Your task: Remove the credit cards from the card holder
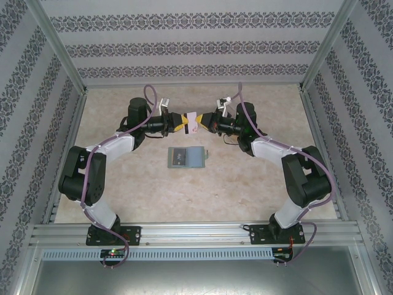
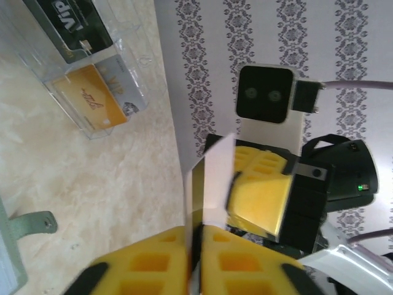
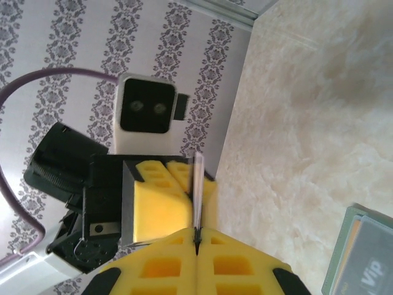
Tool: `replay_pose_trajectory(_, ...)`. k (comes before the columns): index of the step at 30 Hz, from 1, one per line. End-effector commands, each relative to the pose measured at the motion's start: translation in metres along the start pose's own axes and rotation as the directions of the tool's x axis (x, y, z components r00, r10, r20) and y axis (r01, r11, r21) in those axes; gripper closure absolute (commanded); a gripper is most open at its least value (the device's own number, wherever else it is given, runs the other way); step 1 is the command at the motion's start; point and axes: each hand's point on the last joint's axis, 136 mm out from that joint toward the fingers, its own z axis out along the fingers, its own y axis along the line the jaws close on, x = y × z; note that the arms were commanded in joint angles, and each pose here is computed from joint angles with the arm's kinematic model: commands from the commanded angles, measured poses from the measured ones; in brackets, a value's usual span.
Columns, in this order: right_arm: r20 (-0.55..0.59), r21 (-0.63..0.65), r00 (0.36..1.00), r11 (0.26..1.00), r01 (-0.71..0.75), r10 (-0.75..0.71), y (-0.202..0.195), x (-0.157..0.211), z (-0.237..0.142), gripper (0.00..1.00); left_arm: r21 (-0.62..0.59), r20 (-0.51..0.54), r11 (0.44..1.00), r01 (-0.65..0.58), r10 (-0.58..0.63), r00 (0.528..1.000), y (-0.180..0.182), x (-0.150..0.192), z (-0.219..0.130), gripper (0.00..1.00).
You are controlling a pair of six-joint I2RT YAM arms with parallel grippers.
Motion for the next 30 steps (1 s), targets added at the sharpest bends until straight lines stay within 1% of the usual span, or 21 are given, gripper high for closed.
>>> replay_pose_trajectory(1, -0.014, -0.060, 1.000, 0.998, 0.026, -0.027, 0.013, 0.000, 0.003, 1.00, 0.042, 0.009, 0.997, -0.057, 0.057, 0.998, -0.021, -0.002, 0.000, 0.97)
replay_pose_trajectory(2, -0.016, -0.060, 1.000, 0.998, 0.020, -0.021, 0.012, 0.001, 0.003, 0.96, 0.041, 0.012, 0.998, -0.057, 0.057, 0.998, -0.022, -0.002, 0.001, 0.99)
replay_pose_trajectory(3, -0.018, -0.058, 1.000, 0.998, 0.014, -0.015, 0.012, 0.001, 0.005, 0.90, 0.041, 0.018, 0.997, -0.058, 0.058, 0.998, -0.022, -0.003, 0.000, 1.00)
replay_pose_trajectory(5, -0.024, -0.061, 1.000, 0.998, 0.008, -0.009, 0.011, 0.002, 0.007, 0.85, 0.040, 0.022, 0.998, -0.049, 0.048, 0.999, -0.023, -0.004, 0.001, 1.00)
replay_pose_trajectory(8, -0.034, -0.067, 0.999, 0.998, 0.006, -0.008, 0.013, 0.003, 0.011, 0.83, 0.042, 0.021, 0.998, -0.038, 0.037, 0.999, -0.023, -0.004, 0.002, 1.00)
replay_pose_trajectory(11, -0.036, -0.070, 0.999, 0.998, 0.002, -0.005, 0.014, 0.002, 0.014, 0.82, 0.040, 0.020, 0.999, -0.032, 0.031, 0.999, -0.021, -0.004, 0.003, 1.00)
replay_pose_trajectory(13, -0.036, -0.066, 0.999, 0.998, 0.000, -0.003, 0.012, 0.002, 0.014, 0.85, 0.032, 0.022, 0.999, -0.025, 0.024, 0.999, -0.018, -0.004, 0.004, 1.00)
replay_pose_trajectory(14, -0.034, -0.061, 0.999, 0.998, -0.001, -0.001, 0.010, 0.001, 0.014, 0.88, 0.025, 0.022, 1.000, -0.018, 0.018, 1.000, -0.016, -0.004, 0.004, 1.00)
replay_pose_trajectory(16, -0.025, -0.051, 1.000, 0.999, 0.006, -0.007, 0.009, -0.001, 0.013, 0.97, -0.002, 0.030, 1.000, -0.001, 0.001, 1.000, -0.009, -0.006, 0.004, 1.00)
replay_pose_trajectory(17, -0.017, -0.032, 1.000, 0.999, 0.008, -0.009, 0.005, -0.003, 0.011, 1.00, -0.026, 0.035, 1.000, 0.009, -0.008, 0.999, -0.004, -0.006, 0.004, 0.98)
replay_pose_trajectory(19, 0.004, 0.020, 1.000, 1.000, 0.020, -0.020, -0.003, -0.007, 0.007, 1.00, -0.085, 0.049, 0.996, 0.025, -0.020, 0.999, 0.008, -0.007, 0.001, 0.86)
replay_pose_trajectory(21, 0.028, 0.097, 0.999, 0.995, 0.033, -0.036, -0.012, -0.010, 0.001, 1.00, -0.153, 0.073, 0.988, 0.027, -0.016, 0.997, 0.021, -0.009, -0.003, 0.70)
replay_pose_trajectory(24, 0.039, 0.232, 0.996, 0.970, 0.073, -0.085, -0.027, -0.013, -0.008, 1.00, -0.276, 0.106, 0.961, 0.036, -0.007, 0.994, 0.040, -0.010, -0.015, 0.55)
replay_pose_trajectory(25, 0.037, 0.276, 0.994, 0.957, 0.089, -0.103, -0.032, -0.015, -0.013, 1.00, -0.316, 0.117, 0.948, 0.042, -0.004, 0.993, 0.047, -0.010, -0.020, 0.51)
replay_pose_trajectory(28, 0.019, 0.430, 0.983, 0.889, 0.159, -0.185, -0.048, -0.025, -0.034, 1.00, -0.432, 0.143, 0.901, 0.035, 0.030, 0.989, 0.061, -0.011, -0.038, 0.44)
replay_pose_trajectory(30, -0.001, 0.541, 0.965, 0.812, 0.221, -0.262, -0.055, -0.036, -0.055, 1.00, -0.528, 0.150, 0.849, 0.015, 0.076, 0.986, 0.069, -0.012, -0.055, 0.41)
